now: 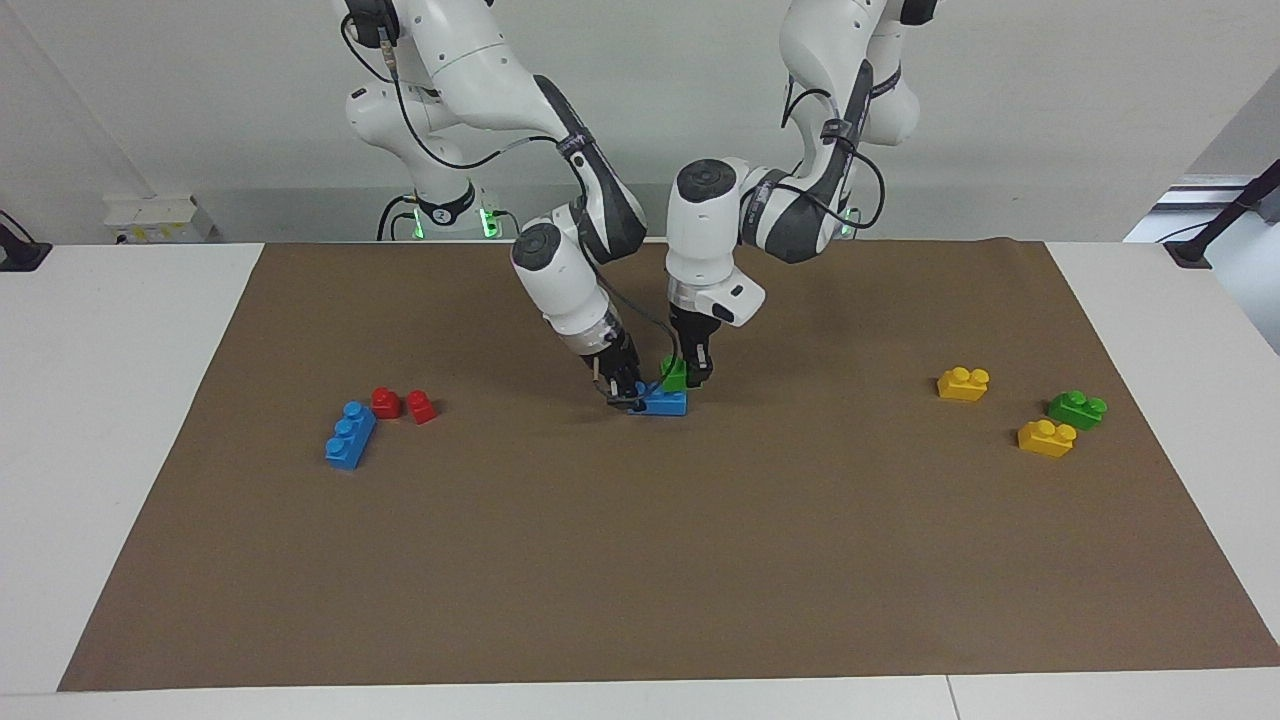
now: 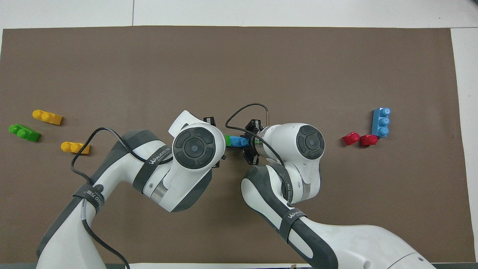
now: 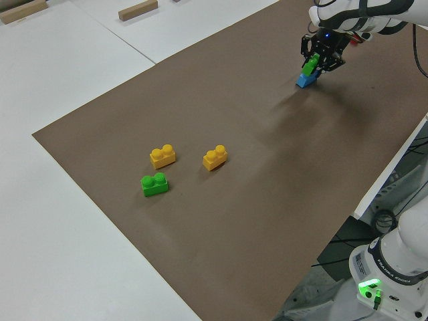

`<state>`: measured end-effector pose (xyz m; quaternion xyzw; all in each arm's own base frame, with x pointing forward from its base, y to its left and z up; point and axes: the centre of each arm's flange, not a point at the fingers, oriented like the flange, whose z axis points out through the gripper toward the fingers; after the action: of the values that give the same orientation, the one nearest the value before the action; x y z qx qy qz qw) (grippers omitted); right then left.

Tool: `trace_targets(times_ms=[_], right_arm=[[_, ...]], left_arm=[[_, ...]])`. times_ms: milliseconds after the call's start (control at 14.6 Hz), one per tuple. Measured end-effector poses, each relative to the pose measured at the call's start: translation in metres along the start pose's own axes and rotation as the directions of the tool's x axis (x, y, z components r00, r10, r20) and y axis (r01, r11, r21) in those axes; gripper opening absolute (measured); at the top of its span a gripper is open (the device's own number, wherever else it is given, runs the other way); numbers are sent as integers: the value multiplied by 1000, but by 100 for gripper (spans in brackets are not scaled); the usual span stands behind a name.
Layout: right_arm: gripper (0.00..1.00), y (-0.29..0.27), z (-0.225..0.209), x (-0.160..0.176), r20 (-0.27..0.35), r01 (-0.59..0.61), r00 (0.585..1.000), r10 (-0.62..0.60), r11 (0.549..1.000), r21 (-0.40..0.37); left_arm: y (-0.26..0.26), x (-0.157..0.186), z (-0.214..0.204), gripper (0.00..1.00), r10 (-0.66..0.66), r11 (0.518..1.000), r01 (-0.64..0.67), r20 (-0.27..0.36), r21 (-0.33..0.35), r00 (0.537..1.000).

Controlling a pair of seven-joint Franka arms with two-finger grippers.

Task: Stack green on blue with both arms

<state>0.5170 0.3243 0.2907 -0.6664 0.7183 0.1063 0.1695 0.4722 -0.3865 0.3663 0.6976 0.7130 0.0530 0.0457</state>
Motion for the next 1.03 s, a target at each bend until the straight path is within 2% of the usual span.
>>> trace_targets(times_ms=[1031], right_arm=[[34,2,0,0,1,1,1000,-1,1000,11]], left_arm=[[-5,-14,5,34,-12,1000,12,2,-9,1000]])
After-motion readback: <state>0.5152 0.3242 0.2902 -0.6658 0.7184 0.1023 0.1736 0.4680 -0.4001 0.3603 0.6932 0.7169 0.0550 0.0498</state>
